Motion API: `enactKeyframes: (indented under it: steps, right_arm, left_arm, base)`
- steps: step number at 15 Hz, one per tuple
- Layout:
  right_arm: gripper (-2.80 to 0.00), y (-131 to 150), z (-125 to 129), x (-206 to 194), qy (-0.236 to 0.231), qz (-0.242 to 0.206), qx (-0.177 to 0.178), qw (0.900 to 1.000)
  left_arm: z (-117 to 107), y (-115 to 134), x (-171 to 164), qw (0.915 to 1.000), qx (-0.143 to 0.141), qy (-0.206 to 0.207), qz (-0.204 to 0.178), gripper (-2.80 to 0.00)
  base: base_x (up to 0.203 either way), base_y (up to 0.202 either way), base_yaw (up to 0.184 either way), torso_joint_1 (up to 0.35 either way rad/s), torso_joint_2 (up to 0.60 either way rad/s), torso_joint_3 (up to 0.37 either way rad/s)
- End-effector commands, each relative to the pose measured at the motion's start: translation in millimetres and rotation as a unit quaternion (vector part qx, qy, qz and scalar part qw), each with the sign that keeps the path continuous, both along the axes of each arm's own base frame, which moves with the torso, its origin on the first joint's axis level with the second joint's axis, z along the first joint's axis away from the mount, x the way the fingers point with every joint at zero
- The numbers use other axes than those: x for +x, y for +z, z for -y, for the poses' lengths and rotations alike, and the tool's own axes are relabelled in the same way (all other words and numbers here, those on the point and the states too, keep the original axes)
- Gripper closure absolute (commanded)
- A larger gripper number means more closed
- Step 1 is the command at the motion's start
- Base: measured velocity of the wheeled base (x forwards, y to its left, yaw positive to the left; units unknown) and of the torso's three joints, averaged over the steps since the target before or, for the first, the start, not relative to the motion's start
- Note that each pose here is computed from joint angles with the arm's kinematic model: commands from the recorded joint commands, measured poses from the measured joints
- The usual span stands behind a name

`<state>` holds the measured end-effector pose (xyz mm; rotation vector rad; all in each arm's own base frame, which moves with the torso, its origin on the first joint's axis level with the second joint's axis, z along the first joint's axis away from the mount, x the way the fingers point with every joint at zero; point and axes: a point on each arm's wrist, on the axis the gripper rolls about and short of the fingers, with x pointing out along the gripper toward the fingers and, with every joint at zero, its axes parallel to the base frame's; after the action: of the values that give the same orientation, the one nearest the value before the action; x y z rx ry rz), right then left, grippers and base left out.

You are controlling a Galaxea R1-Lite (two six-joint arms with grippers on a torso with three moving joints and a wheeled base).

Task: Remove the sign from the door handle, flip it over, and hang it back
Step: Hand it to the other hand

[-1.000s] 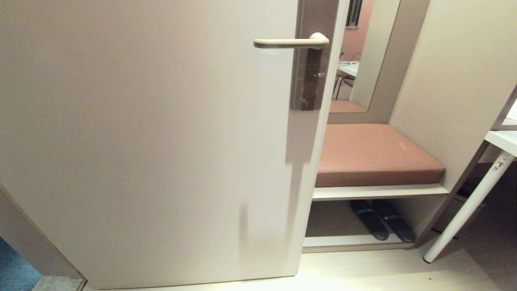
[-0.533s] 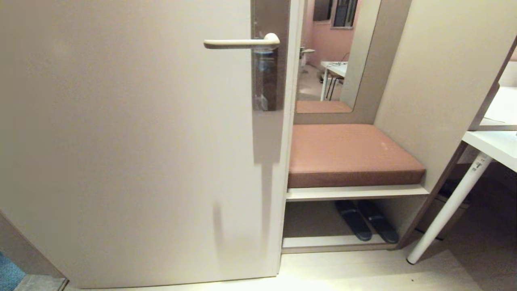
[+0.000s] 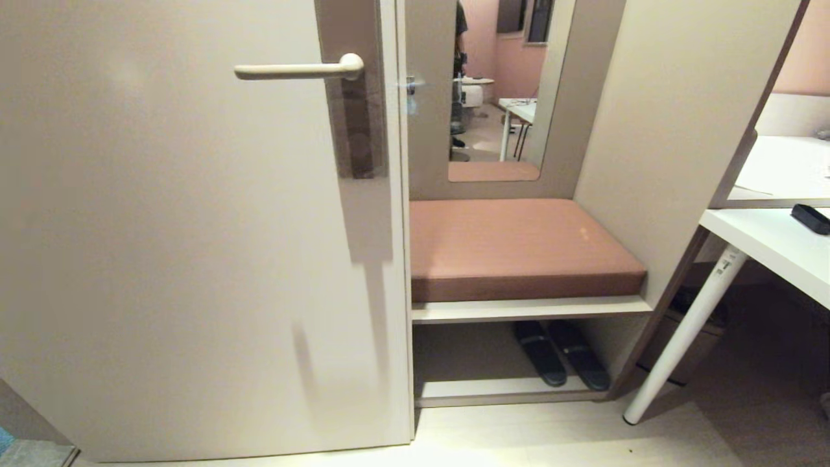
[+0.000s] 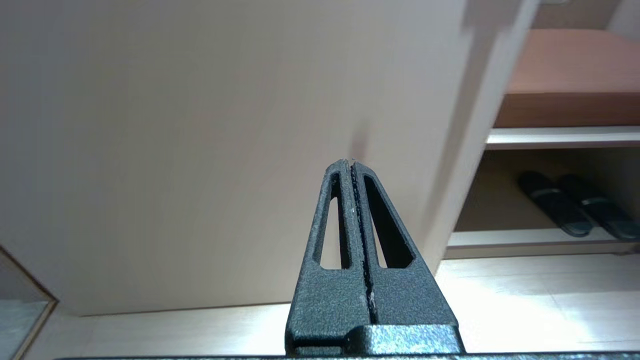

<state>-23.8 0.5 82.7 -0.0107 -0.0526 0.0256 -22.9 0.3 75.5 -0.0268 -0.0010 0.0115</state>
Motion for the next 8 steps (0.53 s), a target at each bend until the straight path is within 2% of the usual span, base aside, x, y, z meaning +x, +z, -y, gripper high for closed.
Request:
enactKeyframes:
  steps: [1,8]
  right_arm:
    - [0.0,0.2,0.0,0.1,0.0,0.0,0.0,1.0]
    - [0.0,0.1,0.0,0.0,0.0,0.001,0.0,1.0]
  left_arm:
    - [0.0,0.0,0.1,1.0,0.0,0.0,0.0,0.0]
    - [0.0,0.0,0.1,1.0,0.0,0.0,0.0,0.0]
  base:
    - [0.0,-0.068,0.005,0.0,0.0,0.0]
    - [0.0,0.0,0.0,0.0,0.0,0.0]
